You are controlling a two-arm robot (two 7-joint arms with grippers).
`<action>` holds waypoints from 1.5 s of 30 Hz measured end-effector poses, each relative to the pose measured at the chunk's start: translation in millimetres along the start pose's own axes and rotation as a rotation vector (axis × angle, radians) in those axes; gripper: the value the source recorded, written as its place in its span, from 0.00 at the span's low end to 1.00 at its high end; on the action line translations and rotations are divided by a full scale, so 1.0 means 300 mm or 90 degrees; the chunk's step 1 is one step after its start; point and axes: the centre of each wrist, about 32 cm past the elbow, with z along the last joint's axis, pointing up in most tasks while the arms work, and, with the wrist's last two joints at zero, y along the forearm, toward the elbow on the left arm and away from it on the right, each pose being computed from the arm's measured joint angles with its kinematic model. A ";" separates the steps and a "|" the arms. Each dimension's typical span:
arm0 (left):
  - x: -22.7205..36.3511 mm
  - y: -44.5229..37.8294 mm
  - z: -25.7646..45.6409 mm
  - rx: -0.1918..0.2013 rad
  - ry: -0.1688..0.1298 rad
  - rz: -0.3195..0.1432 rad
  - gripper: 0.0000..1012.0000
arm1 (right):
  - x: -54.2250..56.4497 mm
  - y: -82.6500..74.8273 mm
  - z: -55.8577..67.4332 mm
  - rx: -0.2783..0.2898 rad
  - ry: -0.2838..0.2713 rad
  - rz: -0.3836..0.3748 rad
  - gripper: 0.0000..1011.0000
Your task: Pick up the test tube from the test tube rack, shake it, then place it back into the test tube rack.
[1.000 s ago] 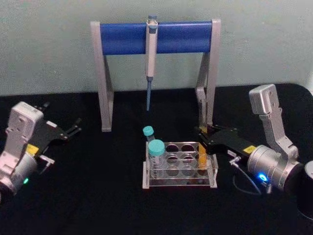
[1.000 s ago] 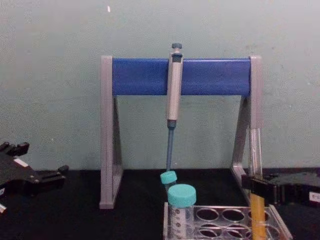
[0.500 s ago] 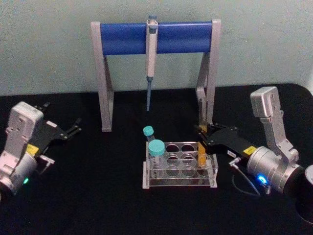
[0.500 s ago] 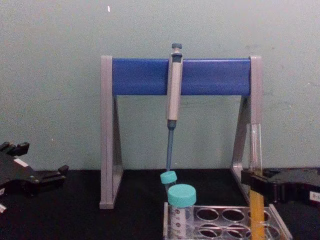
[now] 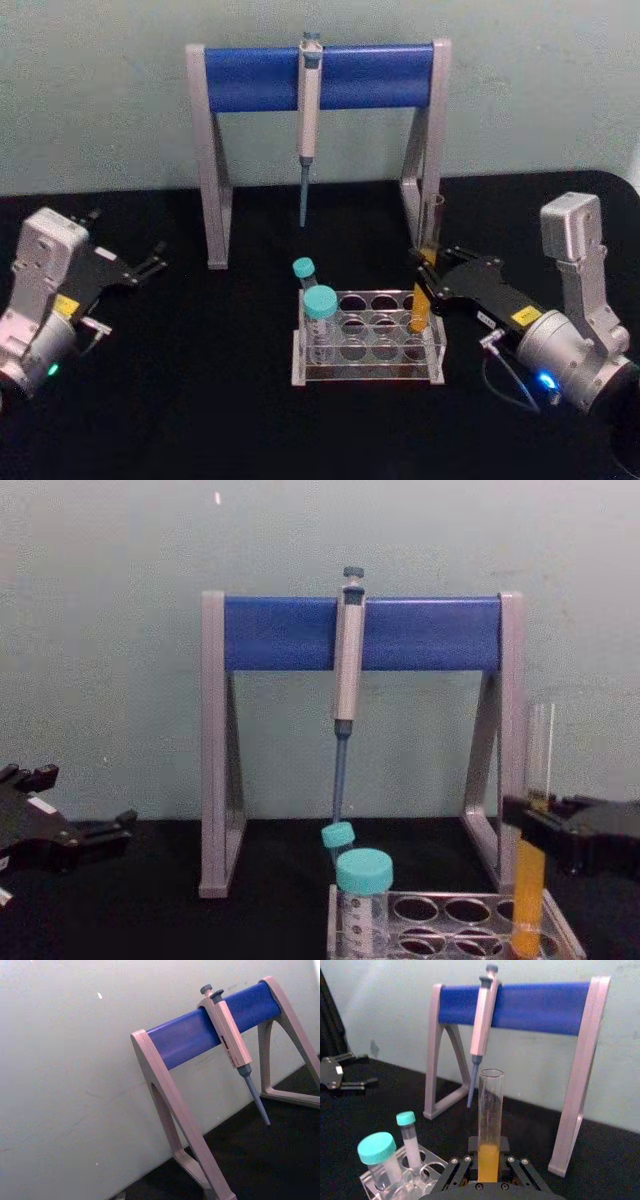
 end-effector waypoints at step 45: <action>0.000 0.000 0.000 0.000 0.000 0.000 0.99 | 0.021 0.138 0.144 0.101 -0.031 0.096 0.22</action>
